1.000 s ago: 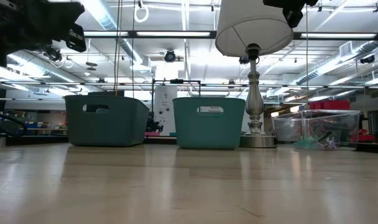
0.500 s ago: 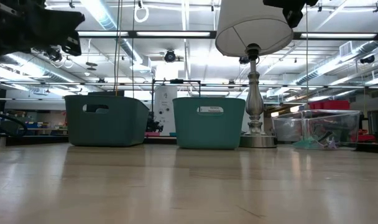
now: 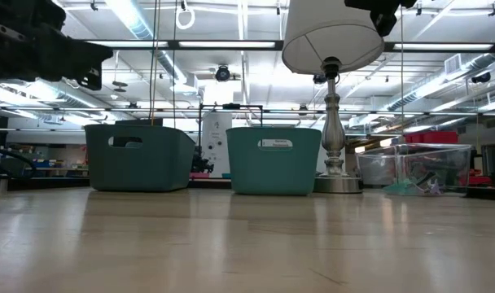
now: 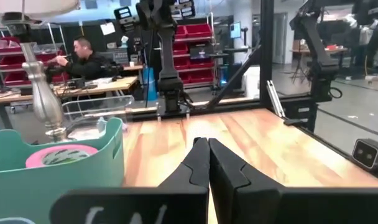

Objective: Pick and place Stapler, Stapler remover, tape
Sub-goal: Return to Home Position

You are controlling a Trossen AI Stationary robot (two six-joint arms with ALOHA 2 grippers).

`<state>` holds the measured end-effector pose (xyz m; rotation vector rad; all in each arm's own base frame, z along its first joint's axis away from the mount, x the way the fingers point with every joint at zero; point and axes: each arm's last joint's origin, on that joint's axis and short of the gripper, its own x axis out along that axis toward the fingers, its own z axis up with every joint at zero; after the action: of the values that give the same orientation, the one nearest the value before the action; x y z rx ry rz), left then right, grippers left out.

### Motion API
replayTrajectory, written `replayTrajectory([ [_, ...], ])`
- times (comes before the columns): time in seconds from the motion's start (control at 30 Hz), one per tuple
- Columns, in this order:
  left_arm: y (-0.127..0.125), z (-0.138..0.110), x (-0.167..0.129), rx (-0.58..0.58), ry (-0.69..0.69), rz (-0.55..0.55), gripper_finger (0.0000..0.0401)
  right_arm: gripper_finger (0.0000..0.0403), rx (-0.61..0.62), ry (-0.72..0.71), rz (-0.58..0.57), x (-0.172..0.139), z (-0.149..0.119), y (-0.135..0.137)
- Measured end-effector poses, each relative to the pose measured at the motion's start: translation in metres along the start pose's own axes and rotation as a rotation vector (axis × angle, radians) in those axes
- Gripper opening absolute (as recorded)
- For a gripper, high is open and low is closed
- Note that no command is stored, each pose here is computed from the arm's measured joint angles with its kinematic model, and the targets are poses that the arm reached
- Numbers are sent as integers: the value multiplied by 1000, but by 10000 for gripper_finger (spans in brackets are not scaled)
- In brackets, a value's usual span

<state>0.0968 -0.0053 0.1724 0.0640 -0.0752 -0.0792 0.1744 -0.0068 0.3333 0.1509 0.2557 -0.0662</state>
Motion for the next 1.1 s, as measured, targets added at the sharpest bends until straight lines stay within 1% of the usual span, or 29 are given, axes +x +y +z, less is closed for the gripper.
replayTrajectory([
  [0.27, -2, -2, 0, 18, 20, -68, 0, 20, 0, 0, 0, 0, 0, 0],
  [0.47, -2, -3, 0, 24, 30, -63, 0, 20, 0, 0, 0, 0, 0, 0],
  [0.53, -1, -4, 0, 19, 39, -41, 1, 20, 0, 0, 0, 0, 0, 0],
  [0.67, -1, -5, 0, -37, 54, -13, 14, 20, 0, 0, 0, 0, 0, 0],
  [0.8, -1, -5, 0, -166, 56, -11, 28, 20, 0, 0, 0, 0, 0, 0],
  [0.87, -1, -5, 0, -189, 56, -9, 31, 20, 0, 0, 0, 0, 0, 0],
  [1.03, -1, -5, 0, -107, 57, -12, 27, 20, 0, 0, 0, 0, 0, 0],
  [1.1, -1, -5, 0, -58, 58, -12, 26, 20, 0, 0, 0, 0, 0, 0],
])
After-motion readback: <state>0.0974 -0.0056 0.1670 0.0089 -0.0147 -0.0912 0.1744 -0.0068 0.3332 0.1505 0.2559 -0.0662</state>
